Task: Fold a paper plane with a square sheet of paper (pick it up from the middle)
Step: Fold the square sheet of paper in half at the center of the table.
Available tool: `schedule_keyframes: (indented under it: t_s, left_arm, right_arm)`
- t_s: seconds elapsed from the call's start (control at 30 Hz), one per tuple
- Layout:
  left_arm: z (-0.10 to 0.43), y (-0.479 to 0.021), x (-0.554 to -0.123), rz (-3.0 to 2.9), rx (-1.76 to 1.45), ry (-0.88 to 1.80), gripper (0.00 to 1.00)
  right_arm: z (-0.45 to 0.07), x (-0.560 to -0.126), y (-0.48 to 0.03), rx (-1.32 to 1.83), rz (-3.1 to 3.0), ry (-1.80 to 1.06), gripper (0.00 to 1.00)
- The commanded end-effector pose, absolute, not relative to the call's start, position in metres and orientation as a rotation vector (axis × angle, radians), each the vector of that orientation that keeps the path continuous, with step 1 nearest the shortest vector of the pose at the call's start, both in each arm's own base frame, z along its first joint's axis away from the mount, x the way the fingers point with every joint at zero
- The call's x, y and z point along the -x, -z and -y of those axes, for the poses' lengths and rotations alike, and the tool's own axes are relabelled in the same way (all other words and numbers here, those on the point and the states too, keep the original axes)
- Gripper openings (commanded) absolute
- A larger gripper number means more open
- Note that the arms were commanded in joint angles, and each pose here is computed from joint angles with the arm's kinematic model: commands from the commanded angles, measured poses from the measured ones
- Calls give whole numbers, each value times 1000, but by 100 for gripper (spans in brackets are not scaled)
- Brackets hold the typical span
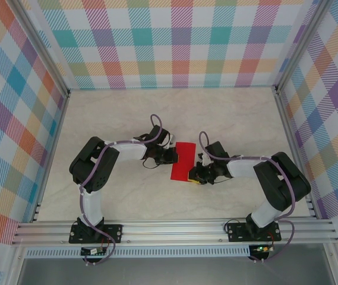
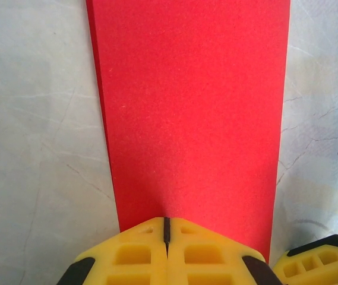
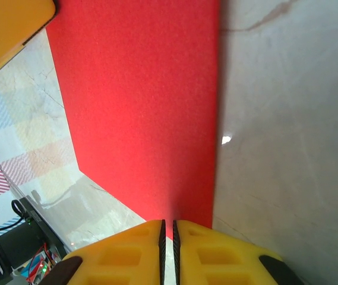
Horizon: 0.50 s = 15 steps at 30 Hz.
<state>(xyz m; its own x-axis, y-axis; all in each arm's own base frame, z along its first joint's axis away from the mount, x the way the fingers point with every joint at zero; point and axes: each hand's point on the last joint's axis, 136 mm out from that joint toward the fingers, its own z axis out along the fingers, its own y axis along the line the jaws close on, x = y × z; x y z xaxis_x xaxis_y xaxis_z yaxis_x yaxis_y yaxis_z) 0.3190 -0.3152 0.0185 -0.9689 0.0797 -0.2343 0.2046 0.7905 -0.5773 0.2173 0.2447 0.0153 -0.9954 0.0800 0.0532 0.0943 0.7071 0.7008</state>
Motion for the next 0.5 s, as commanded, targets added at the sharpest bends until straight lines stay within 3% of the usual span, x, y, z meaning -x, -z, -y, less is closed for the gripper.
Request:
schedule_keyframes:
  t_s: [0.0,0.2,0.47]
  left_arm:
    - [271,36,-275,-3056,-166,643,0]
    - [270,36,-274,-3053,-164,641,0]
    - [270,36,-275,-3051,-160,642,0]
  right_arm:
    - [-239,-207,-10,171,2883,1130,14]
    - [-245,-208,-29,120,2900,1175,15]
    - [-234,-207,-5,162,2936,1004,15]
